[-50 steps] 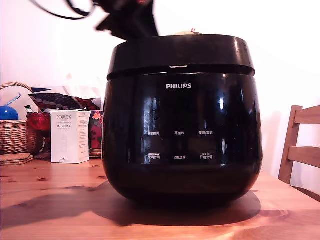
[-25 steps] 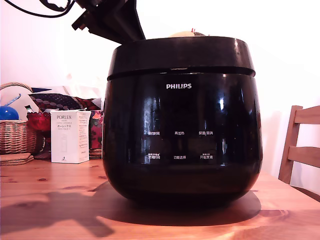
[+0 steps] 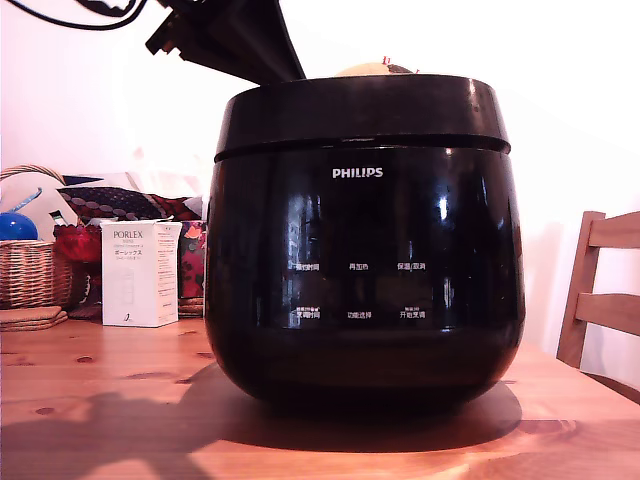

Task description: Close the rice cooker by pressing the lid down with medium force

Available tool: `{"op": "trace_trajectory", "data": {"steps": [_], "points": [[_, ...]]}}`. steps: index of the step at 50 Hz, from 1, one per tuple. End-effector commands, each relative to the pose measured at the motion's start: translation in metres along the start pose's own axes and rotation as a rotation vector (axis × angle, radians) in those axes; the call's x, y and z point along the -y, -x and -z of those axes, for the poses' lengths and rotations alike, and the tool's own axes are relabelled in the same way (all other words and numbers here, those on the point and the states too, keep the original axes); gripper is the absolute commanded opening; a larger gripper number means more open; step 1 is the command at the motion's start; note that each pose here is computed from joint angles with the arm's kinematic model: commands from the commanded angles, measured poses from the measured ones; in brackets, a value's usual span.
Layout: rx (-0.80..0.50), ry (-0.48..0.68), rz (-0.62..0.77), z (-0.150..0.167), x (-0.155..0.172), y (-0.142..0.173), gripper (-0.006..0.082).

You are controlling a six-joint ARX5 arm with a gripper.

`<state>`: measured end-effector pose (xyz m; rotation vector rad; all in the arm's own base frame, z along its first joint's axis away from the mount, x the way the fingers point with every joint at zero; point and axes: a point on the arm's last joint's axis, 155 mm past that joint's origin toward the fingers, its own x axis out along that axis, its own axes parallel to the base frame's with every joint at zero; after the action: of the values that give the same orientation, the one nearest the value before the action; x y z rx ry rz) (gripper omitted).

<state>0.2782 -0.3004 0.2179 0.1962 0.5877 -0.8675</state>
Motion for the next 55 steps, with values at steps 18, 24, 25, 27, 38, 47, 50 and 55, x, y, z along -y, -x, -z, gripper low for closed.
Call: {"op": "trace_trajectory", "data": {"steps": [18, 24, 25, 27, 38, 47, 50, 55], "points": [[-0.174, -0.01, 0.027, 0.076, 0.016, -0.022, -0.0021], [-0.181, -0.01, 0.027, 0.08, 0.017, -0.022, -0.0021], [-0.182, -0.01, 0.028, 0.08, 0.017, -0.022, -0.0021], [-0.188, -0.01, 0.028, 0.082, 0.017, -0.022, -0.0021], [-0.263, 0.0, 0.024, 0.102, 0.015, -0.026, -0.0021], [-0.293, 0.002, 0.024, 0.11, 0.014, -0.031, -0.0021], [-0.297, 0.003, 0.023, 0.111, 0.014, -0.031, -0.0021], [-0.318, 0.004, 0.019, 0.117, 0.013, -0.033, -0.0021]]}}
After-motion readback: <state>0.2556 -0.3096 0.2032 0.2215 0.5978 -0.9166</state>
